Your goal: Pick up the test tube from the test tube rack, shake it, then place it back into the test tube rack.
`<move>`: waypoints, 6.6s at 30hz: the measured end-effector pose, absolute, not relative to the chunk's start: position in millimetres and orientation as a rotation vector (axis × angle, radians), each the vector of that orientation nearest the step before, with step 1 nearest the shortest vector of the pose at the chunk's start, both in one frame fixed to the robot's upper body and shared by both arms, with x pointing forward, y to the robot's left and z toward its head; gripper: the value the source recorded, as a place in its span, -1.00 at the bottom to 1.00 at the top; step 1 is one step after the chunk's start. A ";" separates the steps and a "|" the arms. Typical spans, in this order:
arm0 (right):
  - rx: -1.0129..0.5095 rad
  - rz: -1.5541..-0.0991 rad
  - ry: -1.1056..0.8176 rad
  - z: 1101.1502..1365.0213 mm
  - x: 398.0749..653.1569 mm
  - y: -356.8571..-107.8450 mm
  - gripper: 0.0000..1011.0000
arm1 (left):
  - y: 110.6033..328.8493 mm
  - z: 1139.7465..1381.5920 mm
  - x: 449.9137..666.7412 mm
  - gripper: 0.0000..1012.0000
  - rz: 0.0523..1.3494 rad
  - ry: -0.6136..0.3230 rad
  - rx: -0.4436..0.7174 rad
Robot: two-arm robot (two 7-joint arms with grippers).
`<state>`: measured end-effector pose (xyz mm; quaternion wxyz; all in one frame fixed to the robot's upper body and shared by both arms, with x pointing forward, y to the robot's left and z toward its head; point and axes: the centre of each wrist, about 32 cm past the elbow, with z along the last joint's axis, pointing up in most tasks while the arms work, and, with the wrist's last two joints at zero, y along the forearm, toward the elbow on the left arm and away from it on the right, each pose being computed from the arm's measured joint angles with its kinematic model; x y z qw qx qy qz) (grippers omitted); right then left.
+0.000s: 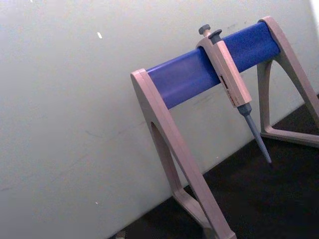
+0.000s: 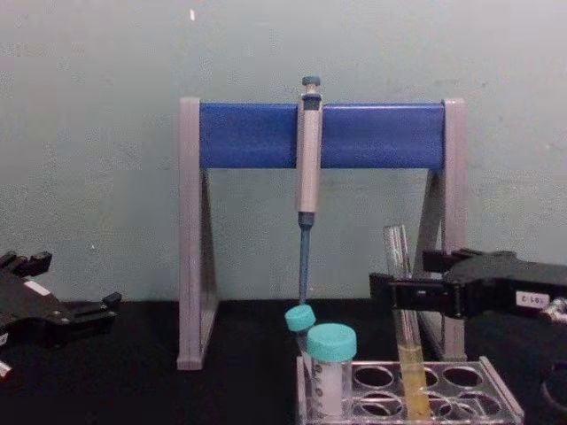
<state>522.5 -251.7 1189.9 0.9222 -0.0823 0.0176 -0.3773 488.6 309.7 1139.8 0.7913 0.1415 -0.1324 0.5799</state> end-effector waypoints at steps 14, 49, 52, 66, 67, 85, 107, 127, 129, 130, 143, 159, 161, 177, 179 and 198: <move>-0.172 -0.762 0.049 1188.2 523.8 -251.0 0.98 | 309.7 1139.8 488.6 0.98 1.248 -0.285 0.304; -0.167 -0.761 0.045 1188.2 523.7 -251.7 0.68 | 309.6 1139.8 488.6 0.98 1.248 -0.285 0.304; -0.167 -0.761 0.045 1188.2 523.7 -251.7 0.50 | 309.7 1139.8 488.6 0.98 1.248 -0.285 0.304; -0.168 -0.761 0.046 1188.2 523.7 -251.7 -0.34 | 309.7 1139.8 488.6 0.98 1.248 -0.285 0.304; -0.168 -0.761 0.046 1188.2 523.7 -251.7 -0.46 | 309.7 1139.8 488.6 0.98 1.248 -0.285 0.304; -0.167 -0.761 0.046 1188.2 523.7 -251.7 -0.55 | 309.7 1139.8 488.6 0.98 1.248 -0.285 0.304; 0.075 -0.747 -0.009 1208.1 511.1 -270.9 -0.55 | 309.6 1139.8 488.6 0.98 1.248 -0.285 0.304; 0.185 -0.798 -0.166 1211.9 503.9 -276.5 -0.55 | 309.6 1139.8 488.6 0.98 1.248 -0.285 0.304; 0.184 -0.799 -0.169 1211.7 503.9 -276.2 -0.55 | 309.6 1139.8 488.6 0.98 1.248 -0.285 0.304; 0.184 -0.799 -0.169 1211.5 503.9 -276.1 -0.55 | 309.7 1139.8 488.6 0.98 1.248 -0.285 0.304; 0.191 -0.742 -0.160 1207.7 505.9 -274.6 -0.55 | 309.7 1139.8 488.6 0.98 1.248 -0.285 0.304; 0.120 -0.545 -0.065 1209.3 508.7 -301.4 -0.55 | 309.7 1139.7 488.6 0.98 1.248 -0.285 0.305; 0.093 -0.552 -0.075 1210.5 506.5 -307.3 -0.55 | 309.7 1139.8 488.6 0.98 1.248 -0.285 0.305; -0.009 -0.751 -0.244 1217.5 507.2 -306.0 -0.55 | 309.7 1139.8 488.6 0.98 1.248 -0.285 0.304; 0.002 -0.771 -0.244 1216.4 509.3 -301.2 -0.55 | 309.7 1139.8 488.6 0.98 1.248 -0.285 0.305; 0.156 -0.658 -0.074 1211.0 520.1 -279.5 -0.55 | 309.6 1139.7 488.6 0.98 1.248 -0.285 0.305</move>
